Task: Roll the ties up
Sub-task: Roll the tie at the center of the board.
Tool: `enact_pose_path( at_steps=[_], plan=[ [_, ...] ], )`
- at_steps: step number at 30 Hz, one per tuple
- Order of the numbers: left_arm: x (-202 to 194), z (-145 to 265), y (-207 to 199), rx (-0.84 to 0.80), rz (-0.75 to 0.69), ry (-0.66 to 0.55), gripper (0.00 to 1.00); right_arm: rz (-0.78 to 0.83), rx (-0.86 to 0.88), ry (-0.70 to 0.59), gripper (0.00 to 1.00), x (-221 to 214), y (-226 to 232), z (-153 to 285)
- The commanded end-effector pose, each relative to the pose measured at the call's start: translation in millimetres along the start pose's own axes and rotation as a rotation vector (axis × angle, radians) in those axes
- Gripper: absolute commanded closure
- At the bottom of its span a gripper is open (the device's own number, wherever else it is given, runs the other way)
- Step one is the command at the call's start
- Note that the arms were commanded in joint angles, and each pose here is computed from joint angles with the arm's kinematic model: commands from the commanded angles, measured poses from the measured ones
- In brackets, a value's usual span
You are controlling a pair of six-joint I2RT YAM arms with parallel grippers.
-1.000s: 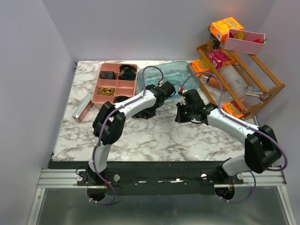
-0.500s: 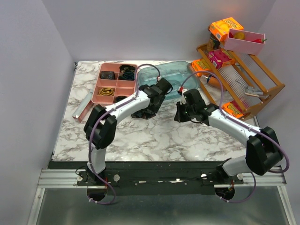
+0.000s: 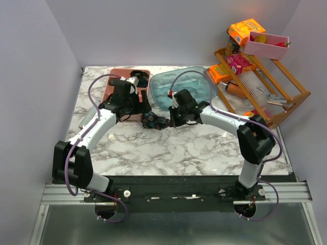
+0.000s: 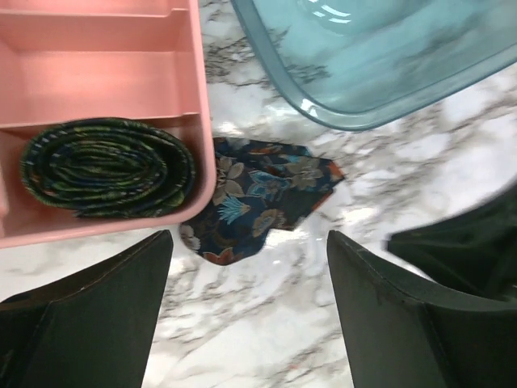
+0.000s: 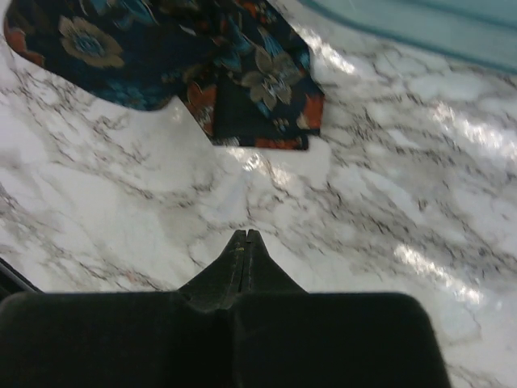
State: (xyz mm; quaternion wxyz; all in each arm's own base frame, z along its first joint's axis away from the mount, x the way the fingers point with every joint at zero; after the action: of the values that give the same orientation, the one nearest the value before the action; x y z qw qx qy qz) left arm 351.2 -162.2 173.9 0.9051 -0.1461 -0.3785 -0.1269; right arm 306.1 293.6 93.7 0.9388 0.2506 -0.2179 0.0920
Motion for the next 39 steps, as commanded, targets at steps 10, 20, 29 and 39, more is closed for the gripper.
enact_pose_path(
  at_steps=[10,20,29,39],
  plan=[
    [19,24,-10,-0.295,0.166,-0.185,0.09,0.050,-0.001,0.077,0.99,13,33,-70],
    [13,19,-1,-0.284,0.178,-0.180,0.09,0.042,-0.027,0.127,0.99,7,27,-91],
    [8,15,6,-0.266,0.183,-0.164,0.09,0.035,-0.076,0.222,0.99,-25,9,-86],
    [3,10,9,-0.258,0.188,-0.150,0.09,0.038,-0.121,0.269,0.99,-49,-7,-65]
  ],
)
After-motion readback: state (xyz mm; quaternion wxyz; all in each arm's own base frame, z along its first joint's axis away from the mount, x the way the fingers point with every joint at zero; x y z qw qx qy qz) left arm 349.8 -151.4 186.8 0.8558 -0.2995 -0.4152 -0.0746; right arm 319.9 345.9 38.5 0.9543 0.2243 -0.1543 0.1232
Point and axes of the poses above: each gripper's point midway between its finger pads, its own z axis back along the fingers, its own y axis along the line the jaws close on, x = y × z, the point moved 2 cm from there along z, back along the fingers, and after that the axes turned 14 degrees about -z, right-handed, at the moved point
